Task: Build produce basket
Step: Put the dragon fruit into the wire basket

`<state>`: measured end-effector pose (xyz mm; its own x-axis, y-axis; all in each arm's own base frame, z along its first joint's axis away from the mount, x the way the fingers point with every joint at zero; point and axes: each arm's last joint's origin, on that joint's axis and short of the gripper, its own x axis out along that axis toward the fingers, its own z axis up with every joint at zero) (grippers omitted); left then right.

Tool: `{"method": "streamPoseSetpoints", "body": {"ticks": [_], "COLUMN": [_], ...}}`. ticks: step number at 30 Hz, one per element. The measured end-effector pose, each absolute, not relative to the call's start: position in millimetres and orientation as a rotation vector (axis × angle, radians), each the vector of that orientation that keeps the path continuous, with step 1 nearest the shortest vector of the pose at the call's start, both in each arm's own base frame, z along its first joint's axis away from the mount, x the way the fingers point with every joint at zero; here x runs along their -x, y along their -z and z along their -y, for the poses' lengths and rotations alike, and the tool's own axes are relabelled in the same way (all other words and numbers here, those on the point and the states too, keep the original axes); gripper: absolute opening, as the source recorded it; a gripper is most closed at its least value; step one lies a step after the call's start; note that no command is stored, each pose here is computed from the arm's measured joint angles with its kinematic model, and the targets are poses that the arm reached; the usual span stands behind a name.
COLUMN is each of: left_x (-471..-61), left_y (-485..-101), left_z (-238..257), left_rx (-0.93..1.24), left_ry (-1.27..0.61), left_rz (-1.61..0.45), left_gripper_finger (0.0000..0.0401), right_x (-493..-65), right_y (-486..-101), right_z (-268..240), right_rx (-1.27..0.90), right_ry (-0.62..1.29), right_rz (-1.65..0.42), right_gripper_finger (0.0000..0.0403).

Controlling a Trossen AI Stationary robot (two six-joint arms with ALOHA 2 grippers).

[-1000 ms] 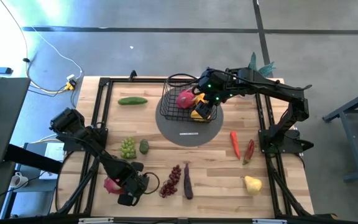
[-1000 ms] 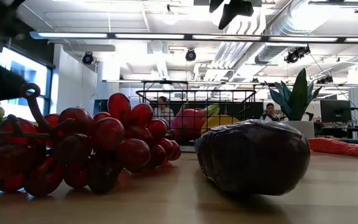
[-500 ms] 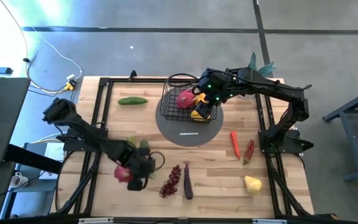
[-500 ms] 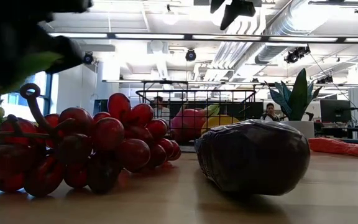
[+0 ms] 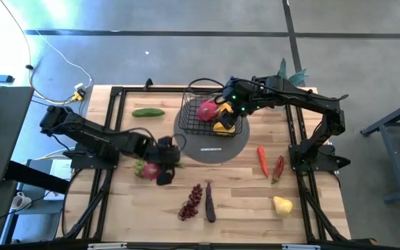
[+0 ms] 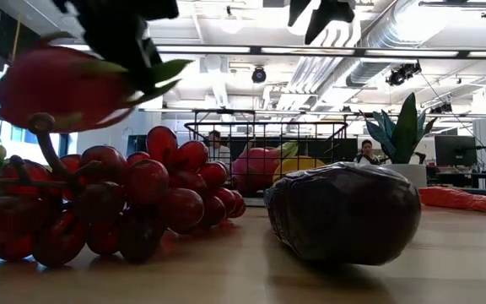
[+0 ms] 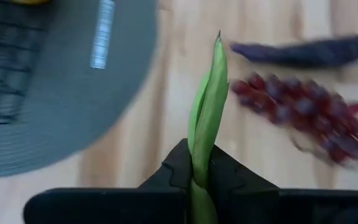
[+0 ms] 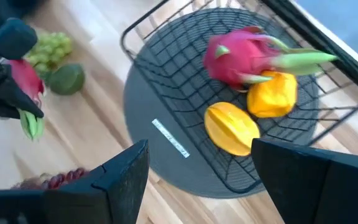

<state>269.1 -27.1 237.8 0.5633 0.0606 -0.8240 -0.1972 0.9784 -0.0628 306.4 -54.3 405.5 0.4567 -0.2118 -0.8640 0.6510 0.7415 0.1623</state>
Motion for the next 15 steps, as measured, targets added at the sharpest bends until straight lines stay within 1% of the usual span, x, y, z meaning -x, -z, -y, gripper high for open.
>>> {"method": "streamPoseSetpoints", "body": {"ticks": [5, 10, 15], "left_x": [-270, -276, -280], "left_y": [-246, -255, -262], "left_z": [0, -19, -34], "left_rx": [0.181, 0.22, 0.213], "left_ry": [-0.231, -0.239, -0.265], "left_rz": [-0.894, -0.781, -0.688], "left_gripper_finger": [0.0006, 0.0006, 0.0006], "right_x": [-305, -304, -303], "right_y": [-405, -405, -405], "right_z": [56, 57, 59], "right_rx": [-0.53, -0.545, -0.562], "right_ry": [0.654, 0.718, 0.794], "right_rz": [-0.939, -0.918, -0.883], "right_gripper_finger": [0.0263, 0.0263, 0.0264]}}
